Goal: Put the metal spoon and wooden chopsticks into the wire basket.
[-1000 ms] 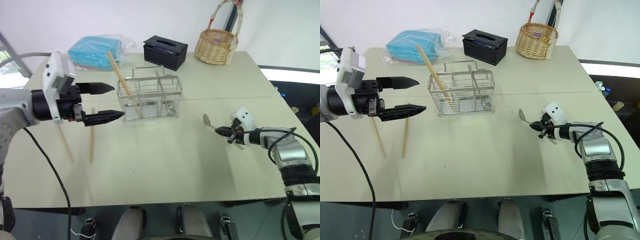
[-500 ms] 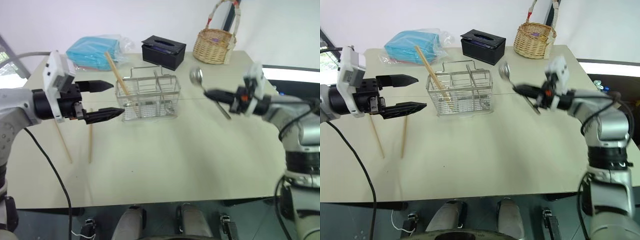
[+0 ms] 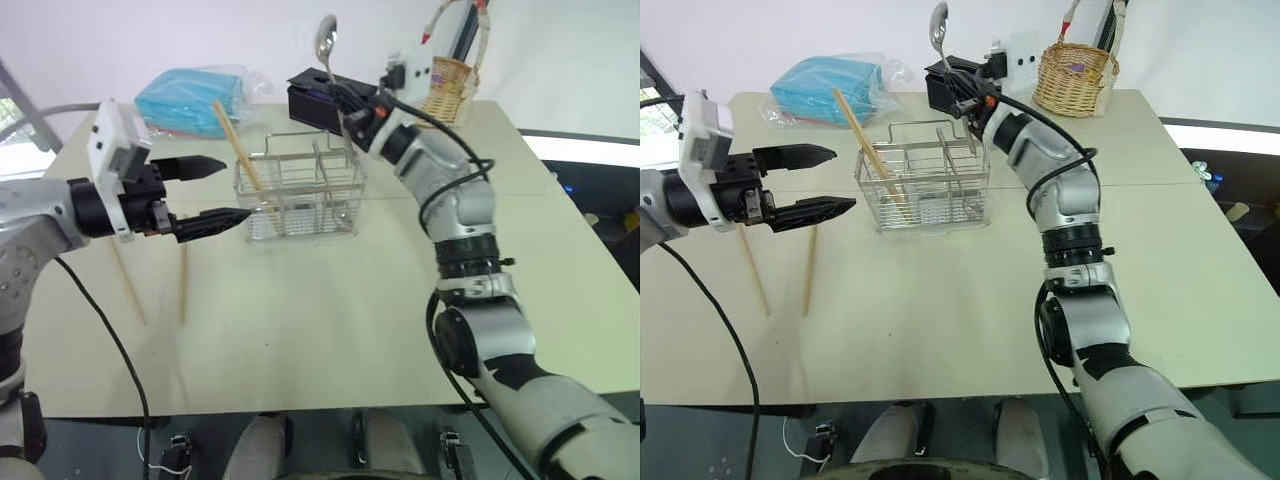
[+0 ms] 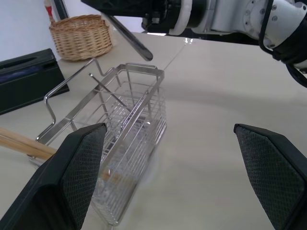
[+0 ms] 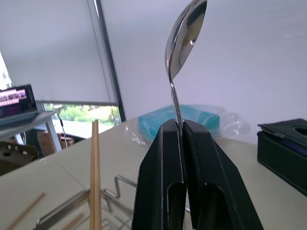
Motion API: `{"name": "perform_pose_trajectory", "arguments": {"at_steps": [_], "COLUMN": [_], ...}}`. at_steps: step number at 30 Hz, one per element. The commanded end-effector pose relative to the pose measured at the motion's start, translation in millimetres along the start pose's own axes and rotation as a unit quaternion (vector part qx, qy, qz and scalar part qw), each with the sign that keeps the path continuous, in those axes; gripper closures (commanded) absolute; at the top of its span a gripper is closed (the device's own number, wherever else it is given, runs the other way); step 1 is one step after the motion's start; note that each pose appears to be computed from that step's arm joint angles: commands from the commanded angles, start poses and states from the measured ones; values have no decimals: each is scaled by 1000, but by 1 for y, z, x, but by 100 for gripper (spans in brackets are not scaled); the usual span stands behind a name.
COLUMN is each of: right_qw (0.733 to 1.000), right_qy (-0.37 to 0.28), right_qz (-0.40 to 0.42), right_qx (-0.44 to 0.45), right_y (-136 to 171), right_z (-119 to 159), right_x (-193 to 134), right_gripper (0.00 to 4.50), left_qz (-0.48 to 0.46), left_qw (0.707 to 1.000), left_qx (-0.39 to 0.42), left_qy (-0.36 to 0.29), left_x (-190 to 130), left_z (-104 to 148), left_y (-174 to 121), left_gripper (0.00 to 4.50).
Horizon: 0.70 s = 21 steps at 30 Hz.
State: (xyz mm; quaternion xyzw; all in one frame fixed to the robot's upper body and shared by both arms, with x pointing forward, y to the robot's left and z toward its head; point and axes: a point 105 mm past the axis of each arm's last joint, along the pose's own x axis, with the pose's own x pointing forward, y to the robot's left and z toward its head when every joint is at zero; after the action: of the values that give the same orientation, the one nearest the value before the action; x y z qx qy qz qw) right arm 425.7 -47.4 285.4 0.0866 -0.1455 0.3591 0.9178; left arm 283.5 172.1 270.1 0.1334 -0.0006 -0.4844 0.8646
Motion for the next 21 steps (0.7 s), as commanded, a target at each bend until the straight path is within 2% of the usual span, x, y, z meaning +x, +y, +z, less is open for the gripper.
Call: {"name": "perform_pose_trajectory", "arguments": {"at_steps": [1, 2, 5, 11, 12, 17, 21], "right_qw": [1000, 1000, 1000, 1000, 1000, 999, 995], "right_qy": [-25, -17, 3, 5, 3, -33, -64], "right_qz": [0, 0, 11, -10, -14, -12, 57], "right_qx": [-16, -10, -4, -17, -16, -30, -54], "right_y": [1, 0, 4, 0, -1, -11, -1], "right_z": [6, 0, -17, -21, -19, 20, 68], "right_x": [4, 3, -2, -5, -5, -12, -24], "right_gripper": [447, 447, 349, 38, 3, 3, 3], "left_qz": [16, 18, 22, 33, 34, 47, 86], "left_qw": [999, 999, 999, 999, 999, 998, 995], "left_qx": [30, 30, 31, 32, 32, 26, 19], "left_qy": [-15, -16, -16, -17, -17, -31, -47], "left_x": [-7, -8, -10, -11, -11, -9, -12], "left_z": [16, 17, 19, 21, 21, 24, 28], "left_y": [0, -1, -2, 1, 2, 10, 23], "left_gripper": [0, 0, 0, 0, 0, 0, 0]}}
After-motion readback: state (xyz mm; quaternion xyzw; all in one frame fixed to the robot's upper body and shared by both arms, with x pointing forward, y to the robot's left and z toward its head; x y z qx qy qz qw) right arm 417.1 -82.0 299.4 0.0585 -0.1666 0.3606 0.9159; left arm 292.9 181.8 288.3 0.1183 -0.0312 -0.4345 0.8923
